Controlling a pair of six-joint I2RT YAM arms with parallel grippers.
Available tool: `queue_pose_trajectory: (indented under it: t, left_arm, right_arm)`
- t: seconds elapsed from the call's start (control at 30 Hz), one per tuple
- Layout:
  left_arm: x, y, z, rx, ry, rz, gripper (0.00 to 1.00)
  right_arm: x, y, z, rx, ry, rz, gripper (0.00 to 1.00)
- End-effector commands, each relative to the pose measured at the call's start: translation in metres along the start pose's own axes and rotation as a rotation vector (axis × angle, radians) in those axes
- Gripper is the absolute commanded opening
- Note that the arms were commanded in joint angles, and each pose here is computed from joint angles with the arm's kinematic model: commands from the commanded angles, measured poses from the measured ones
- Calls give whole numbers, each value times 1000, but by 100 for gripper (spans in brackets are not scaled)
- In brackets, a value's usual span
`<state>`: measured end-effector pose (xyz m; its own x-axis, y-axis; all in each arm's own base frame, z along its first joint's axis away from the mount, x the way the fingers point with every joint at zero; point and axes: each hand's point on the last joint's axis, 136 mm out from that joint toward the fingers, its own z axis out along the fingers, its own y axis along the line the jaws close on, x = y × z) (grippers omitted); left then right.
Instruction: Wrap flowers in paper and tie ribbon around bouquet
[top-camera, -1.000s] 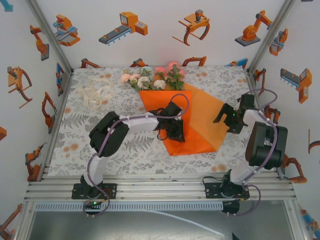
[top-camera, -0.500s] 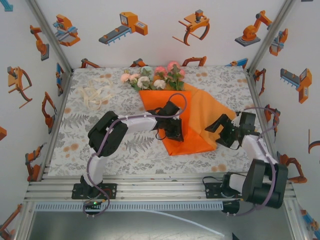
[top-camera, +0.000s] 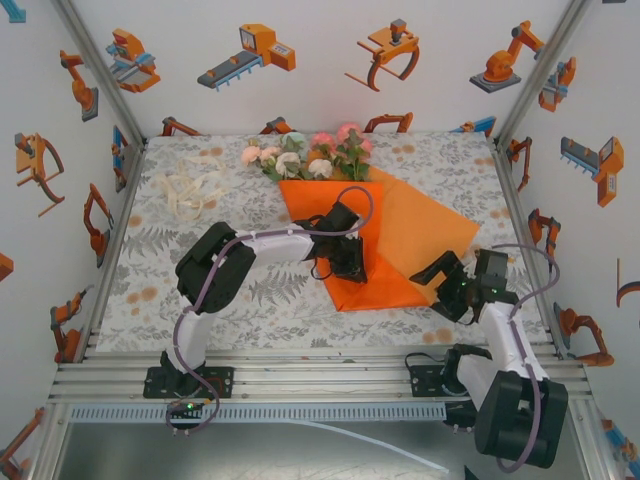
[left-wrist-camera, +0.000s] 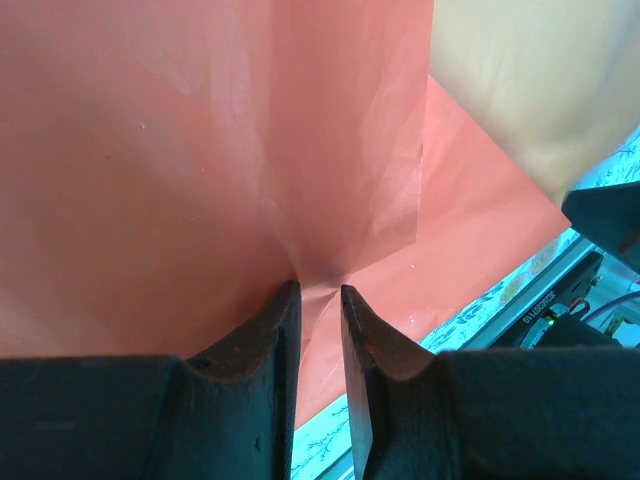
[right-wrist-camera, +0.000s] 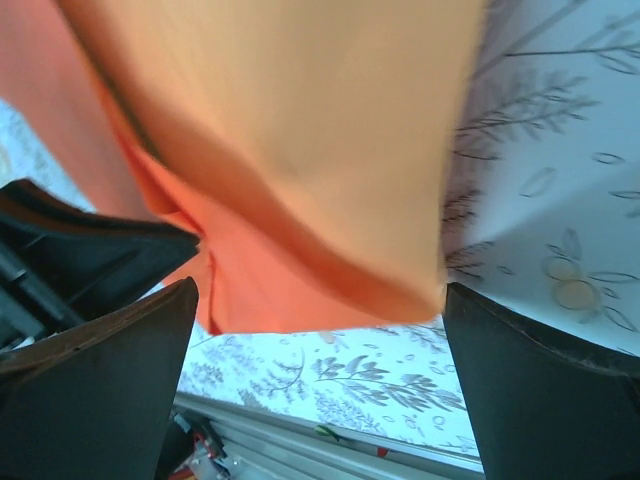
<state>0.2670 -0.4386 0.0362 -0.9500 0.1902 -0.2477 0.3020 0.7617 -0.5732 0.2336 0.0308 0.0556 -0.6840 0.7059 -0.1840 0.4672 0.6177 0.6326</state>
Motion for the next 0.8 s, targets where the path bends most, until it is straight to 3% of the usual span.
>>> queue_pose_trajectory:
  t: [0.0, 0.1, 0.2, 0.27, 0.37, 0.5, 0.6, 0.77]
  left_arm:
    - [0, 4, -10, -21, -12, -9, 27]
    - [-1, 4, -10, -25, -17, -7, 28]
    - [-1, 4, -8, -23, -12, -8, 28]
    - [-1, 5, -7, -25, -6, -12, 27]
    - [0, 5, -6, -25, -3, -12, 28]
    - [0, 5, -9, -28, -8, -10, 28]
    - [-1, 4, -12, -29, -16, -6, 28]
    - [-1, 7, -14, -38, -18, -6, 28]
  right_arm:
    - [-4, -11, 0, 80, -7, 21, 99]
    - [0, -2, 9, 10, 34, -30, 97]
    - [-1, 16, 10, -77, 49, -69, 88]
    - [-7, 22, 5, -79, 28, -109, 89]
    - [-25, 20, 1, -43, -70, -138, 99]
    - [-57, 19, 4, -5, -200, -107, 99]
    - [-73, 11, 8, 60, -235, -96, 99]
    - [-96, 10, 12, 45, -287, -79, 100]
